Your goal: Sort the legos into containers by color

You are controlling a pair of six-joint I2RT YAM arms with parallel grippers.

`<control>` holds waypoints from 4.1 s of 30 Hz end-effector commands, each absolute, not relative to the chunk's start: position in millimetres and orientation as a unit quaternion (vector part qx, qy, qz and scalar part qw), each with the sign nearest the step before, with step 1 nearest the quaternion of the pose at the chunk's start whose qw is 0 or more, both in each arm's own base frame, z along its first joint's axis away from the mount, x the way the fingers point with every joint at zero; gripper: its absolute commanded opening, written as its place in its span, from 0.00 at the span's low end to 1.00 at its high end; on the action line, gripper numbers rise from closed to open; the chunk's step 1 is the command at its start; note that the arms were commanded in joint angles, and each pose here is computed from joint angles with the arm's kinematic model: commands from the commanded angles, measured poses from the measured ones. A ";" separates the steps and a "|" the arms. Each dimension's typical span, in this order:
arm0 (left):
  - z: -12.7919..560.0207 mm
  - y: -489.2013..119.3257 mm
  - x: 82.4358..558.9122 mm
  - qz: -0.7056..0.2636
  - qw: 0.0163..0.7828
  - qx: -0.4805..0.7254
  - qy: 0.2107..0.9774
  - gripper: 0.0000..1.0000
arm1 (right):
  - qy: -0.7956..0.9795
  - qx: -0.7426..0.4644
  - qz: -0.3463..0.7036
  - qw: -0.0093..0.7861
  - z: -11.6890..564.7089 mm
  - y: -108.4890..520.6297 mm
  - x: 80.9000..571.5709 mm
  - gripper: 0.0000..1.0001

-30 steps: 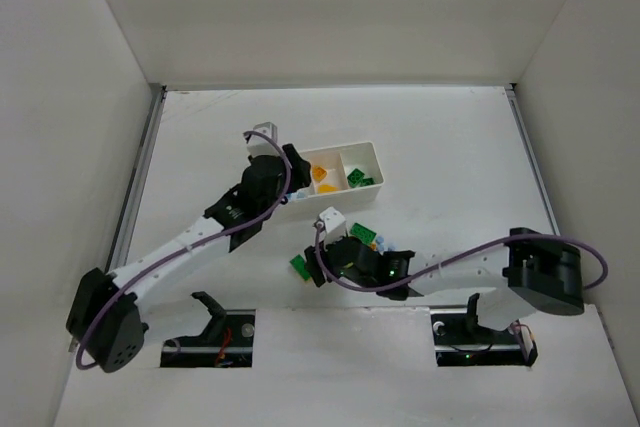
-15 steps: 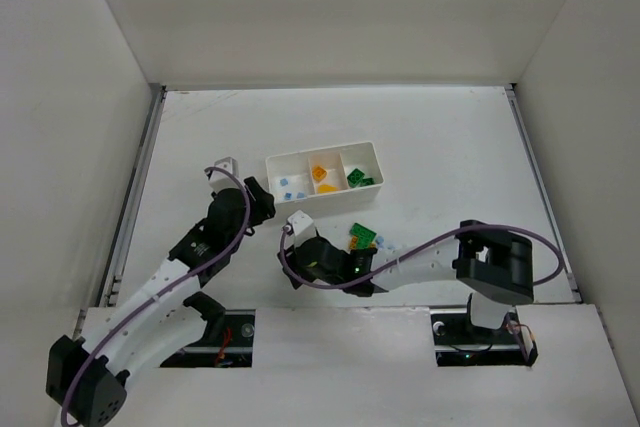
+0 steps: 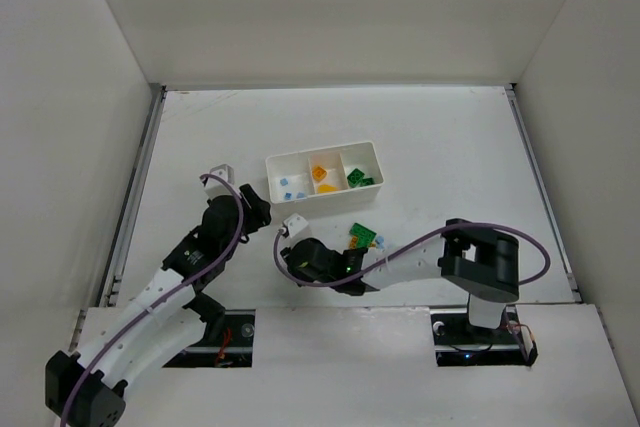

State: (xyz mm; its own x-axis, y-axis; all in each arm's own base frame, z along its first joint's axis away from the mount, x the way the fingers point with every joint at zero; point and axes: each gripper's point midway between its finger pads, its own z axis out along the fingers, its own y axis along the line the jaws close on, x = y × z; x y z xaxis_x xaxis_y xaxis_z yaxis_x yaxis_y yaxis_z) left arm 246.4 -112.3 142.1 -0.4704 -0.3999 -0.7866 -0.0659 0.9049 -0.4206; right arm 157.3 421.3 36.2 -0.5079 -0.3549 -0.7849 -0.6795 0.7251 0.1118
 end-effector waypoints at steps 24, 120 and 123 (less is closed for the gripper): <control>184.9 -202.1 234.5 -0.352 0.551 -0.094 0.751 0.54 | 0.768 0.190 0.411 0.454 238.2 354.5 322.6 0.19; 201.7 -269.2 315.9 -0.331 0.586 -0.082 0.736 0.15 | 0.839 0.038 0.133 0.527 186.7 242.6 412.7 0.59; 198.3 -272.1 317.7 -0.337 0.575 -0.086 0.741 0.15 | 0.834 0.043 0.140 0.533 193.3 240.1 406.6 0.59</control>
